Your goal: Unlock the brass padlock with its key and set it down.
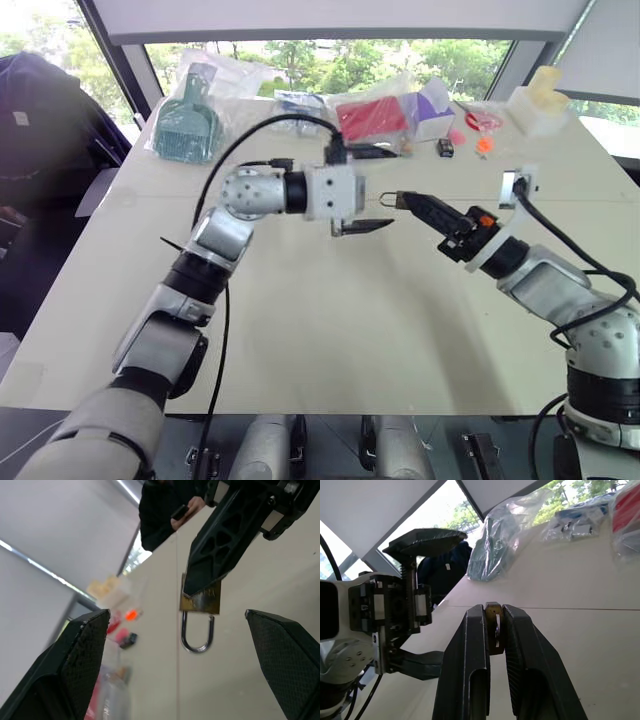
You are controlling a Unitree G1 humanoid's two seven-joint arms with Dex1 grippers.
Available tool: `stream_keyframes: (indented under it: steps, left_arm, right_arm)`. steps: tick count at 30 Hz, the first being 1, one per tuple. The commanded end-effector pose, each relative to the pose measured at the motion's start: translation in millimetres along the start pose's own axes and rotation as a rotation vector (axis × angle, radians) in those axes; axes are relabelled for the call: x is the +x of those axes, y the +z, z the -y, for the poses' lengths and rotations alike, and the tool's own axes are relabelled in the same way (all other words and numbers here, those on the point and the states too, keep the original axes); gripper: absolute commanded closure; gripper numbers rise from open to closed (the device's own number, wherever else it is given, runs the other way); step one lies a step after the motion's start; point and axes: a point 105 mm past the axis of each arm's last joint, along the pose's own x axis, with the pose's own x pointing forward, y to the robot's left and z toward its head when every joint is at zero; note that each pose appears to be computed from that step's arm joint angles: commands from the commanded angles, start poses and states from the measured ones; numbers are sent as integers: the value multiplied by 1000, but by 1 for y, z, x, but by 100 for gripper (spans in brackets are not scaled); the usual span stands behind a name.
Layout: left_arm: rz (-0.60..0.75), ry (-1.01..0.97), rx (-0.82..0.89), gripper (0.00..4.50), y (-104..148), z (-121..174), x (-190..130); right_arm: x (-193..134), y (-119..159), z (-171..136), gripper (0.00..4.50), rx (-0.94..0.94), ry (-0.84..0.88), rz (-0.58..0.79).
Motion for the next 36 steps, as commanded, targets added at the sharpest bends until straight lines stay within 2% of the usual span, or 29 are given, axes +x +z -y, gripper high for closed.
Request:
stream_keyframes:
  steps: [1,24,32,36]
  left_arm:
    - [39,69,-55,5,14,-18,-7]
    - [-19,119,-32,5,-14,-30,12]
    - [7,159,-44,5,-9,-36,14]
    - [-28,140,-60,5,-18,-29,11]
  right_arm:
    - [-2,12,-4,450,-29,16,38]
    - [1,0,-36,450,19,128,11]
    - [1,-8,-34,450,40,115,-9]
    - [0,-8,-31,450,45,105,-5]
